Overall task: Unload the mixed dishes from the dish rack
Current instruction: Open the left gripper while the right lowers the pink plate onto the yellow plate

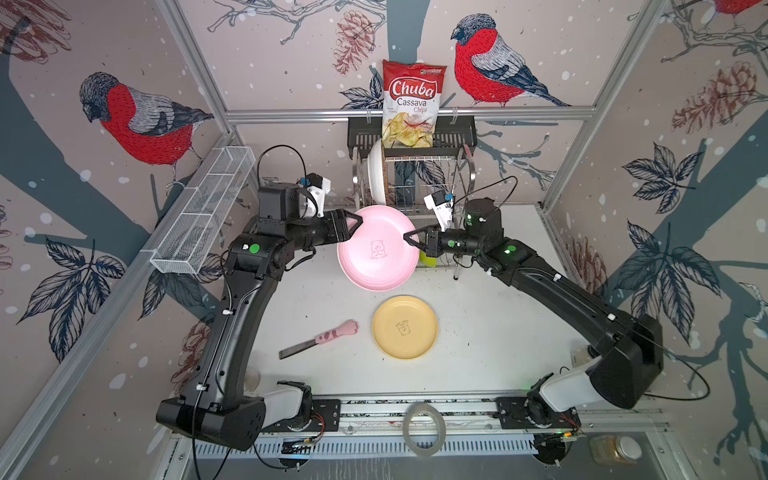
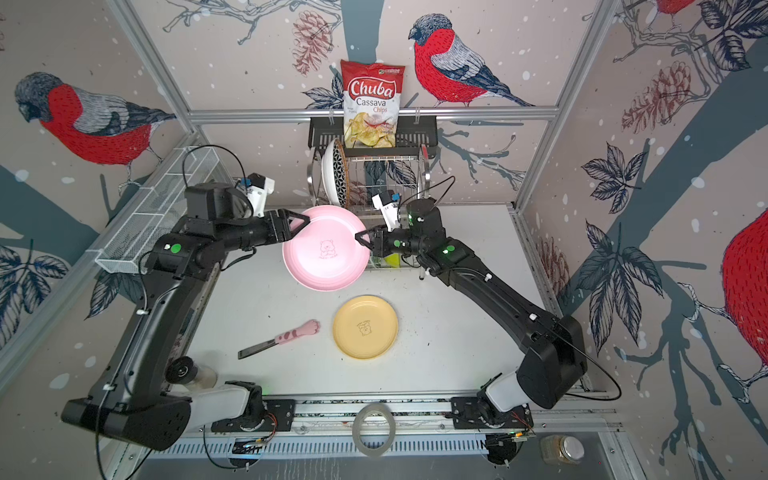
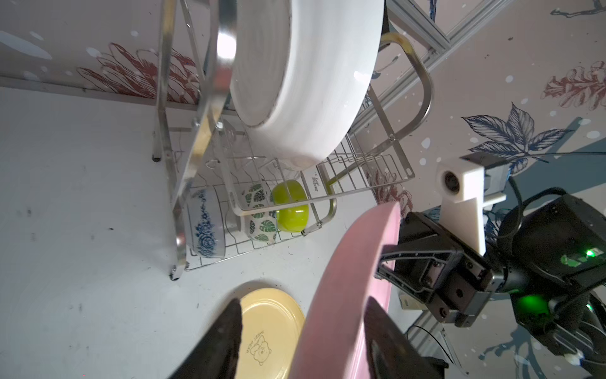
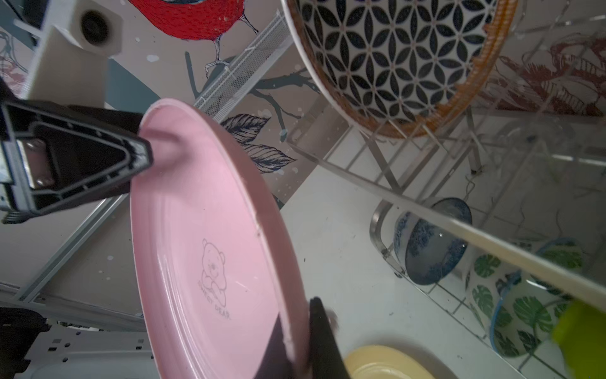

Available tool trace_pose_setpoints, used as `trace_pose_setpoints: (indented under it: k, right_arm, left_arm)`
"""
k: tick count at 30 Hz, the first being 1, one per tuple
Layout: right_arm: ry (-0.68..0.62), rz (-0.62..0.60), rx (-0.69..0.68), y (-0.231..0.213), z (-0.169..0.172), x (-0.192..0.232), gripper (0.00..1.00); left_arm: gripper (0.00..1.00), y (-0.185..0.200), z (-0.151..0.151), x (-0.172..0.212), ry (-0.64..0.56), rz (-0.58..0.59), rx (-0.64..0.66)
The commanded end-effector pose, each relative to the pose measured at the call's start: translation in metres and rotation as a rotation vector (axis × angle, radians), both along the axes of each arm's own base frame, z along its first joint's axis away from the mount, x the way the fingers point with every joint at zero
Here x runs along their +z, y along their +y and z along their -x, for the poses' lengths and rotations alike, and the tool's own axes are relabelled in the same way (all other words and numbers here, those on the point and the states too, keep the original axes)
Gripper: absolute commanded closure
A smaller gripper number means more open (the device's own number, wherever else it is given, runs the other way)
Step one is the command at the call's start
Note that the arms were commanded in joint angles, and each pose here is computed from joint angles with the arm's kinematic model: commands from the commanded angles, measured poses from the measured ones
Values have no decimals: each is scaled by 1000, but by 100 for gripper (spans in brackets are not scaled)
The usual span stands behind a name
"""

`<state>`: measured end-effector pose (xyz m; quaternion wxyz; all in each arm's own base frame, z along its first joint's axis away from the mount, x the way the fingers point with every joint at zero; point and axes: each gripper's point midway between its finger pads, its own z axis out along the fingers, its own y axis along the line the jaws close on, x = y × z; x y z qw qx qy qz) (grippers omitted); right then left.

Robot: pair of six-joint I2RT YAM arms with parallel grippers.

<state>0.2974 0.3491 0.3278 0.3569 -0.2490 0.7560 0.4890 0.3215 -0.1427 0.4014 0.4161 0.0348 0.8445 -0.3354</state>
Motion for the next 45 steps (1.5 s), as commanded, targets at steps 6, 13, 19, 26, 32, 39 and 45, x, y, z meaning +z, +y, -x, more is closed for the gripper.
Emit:
trace_pose_setpoints:
  k: [6,13,19,26,32,39,45]
  right_arm:
    - [84,104,-64,-25,17,-53,100]
    - [190,217,-93,-34,39,-112,100]
    - [234,336,-56,-26,62,-155,100]
    - [282,423,-65,-30,69,-197,100]
    - [345,507,-84,-44,73,-234,100]
    - [386,516,-85,-51,75,-249,100]
    - [405,511,-115,-55,70,-256,100]
  left_arm:
    - [19,45,-4,34,-134,-52,245]
    - [15,53,0,42,-162,-46,284]
    - [15,54,3,38,-156,-35,289]
    - [15,56,4,43,-161,-43,294]
    - [14,56,3,39,-152,-49,297]
    - [14,57,1,38,-151,-51,297]
    - [14,57,2,40,-153,-50,297]
